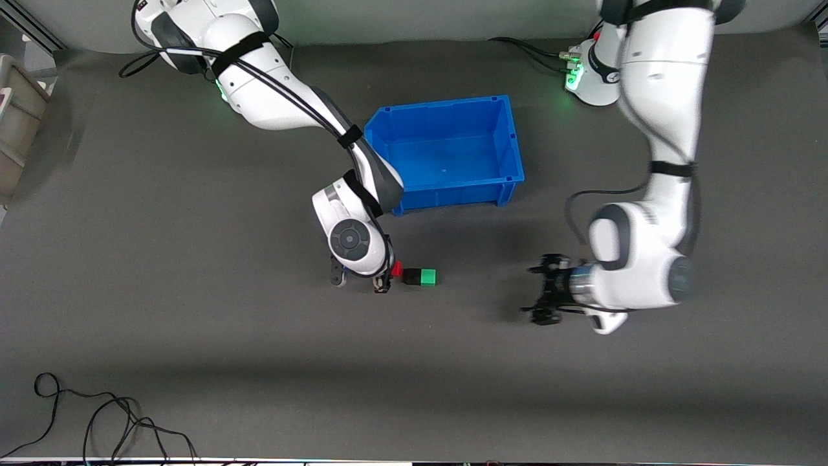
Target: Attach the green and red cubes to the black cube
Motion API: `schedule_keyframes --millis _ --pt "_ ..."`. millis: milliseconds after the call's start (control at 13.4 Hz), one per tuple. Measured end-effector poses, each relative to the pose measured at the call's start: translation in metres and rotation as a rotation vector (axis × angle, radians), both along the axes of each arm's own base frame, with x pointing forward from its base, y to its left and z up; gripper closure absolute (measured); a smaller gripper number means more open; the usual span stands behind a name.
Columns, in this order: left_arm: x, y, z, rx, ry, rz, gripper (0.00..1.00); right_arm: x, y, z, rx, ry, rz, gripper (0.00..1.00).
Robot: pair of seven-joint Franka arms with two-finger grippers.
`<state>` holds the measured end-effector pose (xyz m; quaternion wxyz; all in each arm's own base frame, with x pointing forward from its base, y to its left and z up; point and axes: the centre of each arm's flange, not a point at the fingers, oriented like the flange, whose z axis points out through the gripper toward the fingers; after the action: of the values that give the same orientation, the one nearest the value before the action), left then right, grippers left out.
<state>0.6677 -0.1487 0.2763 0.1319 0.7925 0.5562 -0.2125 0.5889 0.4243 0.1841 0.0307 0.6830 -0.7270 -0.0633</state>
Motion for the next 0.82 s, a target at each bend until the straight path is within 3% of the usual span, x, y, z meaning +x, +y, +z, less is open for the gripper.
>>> schedule_keyframes --millis 223,447,819 --pt "-0.007 0.102 0.040 0.021 0.015 -0.146 0.00 -0.001 0.003 -0.003 -0.006 0.000 -0.007 0.60" --pt "-0.022 0.176 0.093 0.029 -0.031 -0.261 0.00 0.001 0.004 -0.003 -0.005 -0.004 -0.018 0.60" --pt "-0.047 0.202 0.168 0.058 -0.110 -0.465 0.00 0.013 0.008 -0.004 0.002 -0.027 -0.043 0.60"
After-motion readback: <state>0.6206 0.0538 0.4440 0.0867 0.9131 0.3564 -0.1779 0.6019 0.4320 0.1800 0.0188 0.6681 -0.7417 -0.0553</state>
